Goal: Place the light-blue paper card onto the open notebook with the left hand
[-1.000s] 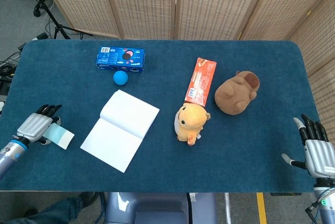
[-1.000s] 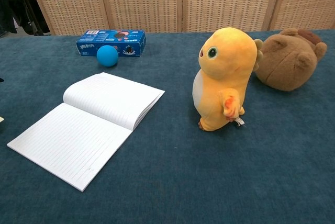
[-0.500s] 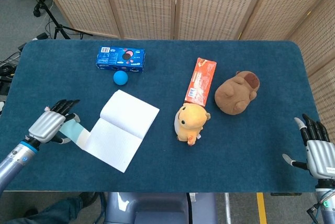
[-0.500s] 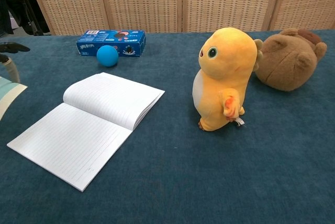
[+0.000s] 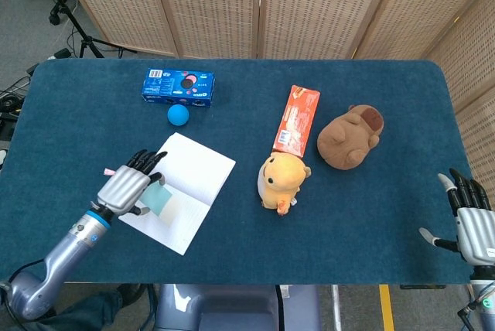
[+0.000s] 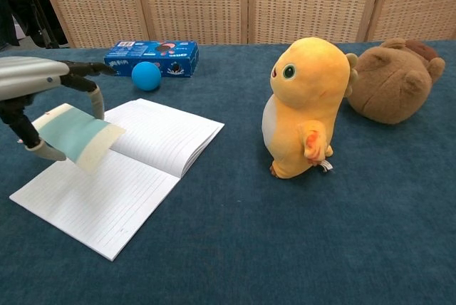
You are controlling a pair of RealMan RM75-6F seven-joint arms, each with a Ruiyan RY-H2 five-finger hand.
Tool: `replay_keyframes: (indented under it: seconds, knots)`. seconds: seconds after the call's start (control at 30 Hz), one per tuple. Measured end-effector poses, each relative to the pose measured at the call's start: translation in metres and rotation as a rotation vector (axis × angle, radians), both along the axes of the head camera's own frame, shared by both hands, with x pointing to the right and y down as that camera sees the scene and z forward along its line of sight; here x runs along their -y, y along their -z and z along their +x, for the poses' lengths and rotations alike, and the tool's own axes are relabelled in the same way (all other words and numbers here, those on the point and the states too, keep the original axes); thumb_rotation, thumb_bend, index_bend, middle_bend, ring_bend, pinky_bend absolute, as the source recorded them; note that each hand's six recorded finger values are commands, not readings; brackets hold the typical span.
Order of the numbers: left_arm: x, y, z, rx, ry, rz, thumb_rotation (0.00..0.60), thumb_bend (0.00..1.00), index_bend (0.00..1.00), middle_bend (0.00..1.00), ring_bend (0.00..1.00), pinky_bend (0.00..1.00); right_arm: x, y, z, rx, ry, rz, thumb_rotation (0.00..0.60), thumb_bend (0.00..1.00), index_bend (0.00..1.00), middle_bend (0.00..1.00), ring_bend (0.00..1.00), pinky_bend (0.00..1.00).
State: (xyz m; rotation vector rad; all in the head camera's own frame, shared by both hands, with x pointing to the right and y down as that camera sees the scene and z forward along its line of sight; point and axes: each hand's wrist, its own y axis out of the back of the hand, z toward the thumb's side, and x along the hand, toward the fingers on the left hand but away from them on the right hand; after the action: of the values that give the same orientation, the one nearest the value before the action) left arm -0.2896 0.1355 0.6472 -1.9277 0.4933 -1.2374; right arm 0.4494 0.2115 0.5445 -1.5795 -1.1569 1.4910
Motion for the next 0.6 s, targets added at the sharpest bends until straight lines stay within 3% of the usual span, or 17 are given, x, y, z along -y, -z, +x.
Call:
replay_keyframes:
  seconds: [0.23, 0.6]
  knots:
    - [-0.013, -0.032, 0.031, 0.024, 0.046, -0.083, 0.6, 0.12, 0.63, 0.0, 0.0, 0.0, 0.001, 0.001, 0.003, 0.006, -0.003, -0.001, 0.6, 0.0, 0.0, 0.0, 0.0, 0.0]
    - [-0.019, -0.052, 0.042, 0.062, 0.093, -0.091, 0.6, 0.11, 0.63, 0.0, 0.0, 0.0, 0.001, 0.001, 0.004, 0.005, -0.007, 0.001, 0.6, 0.0, 0.0, 0.0, 0.0, 0.0]
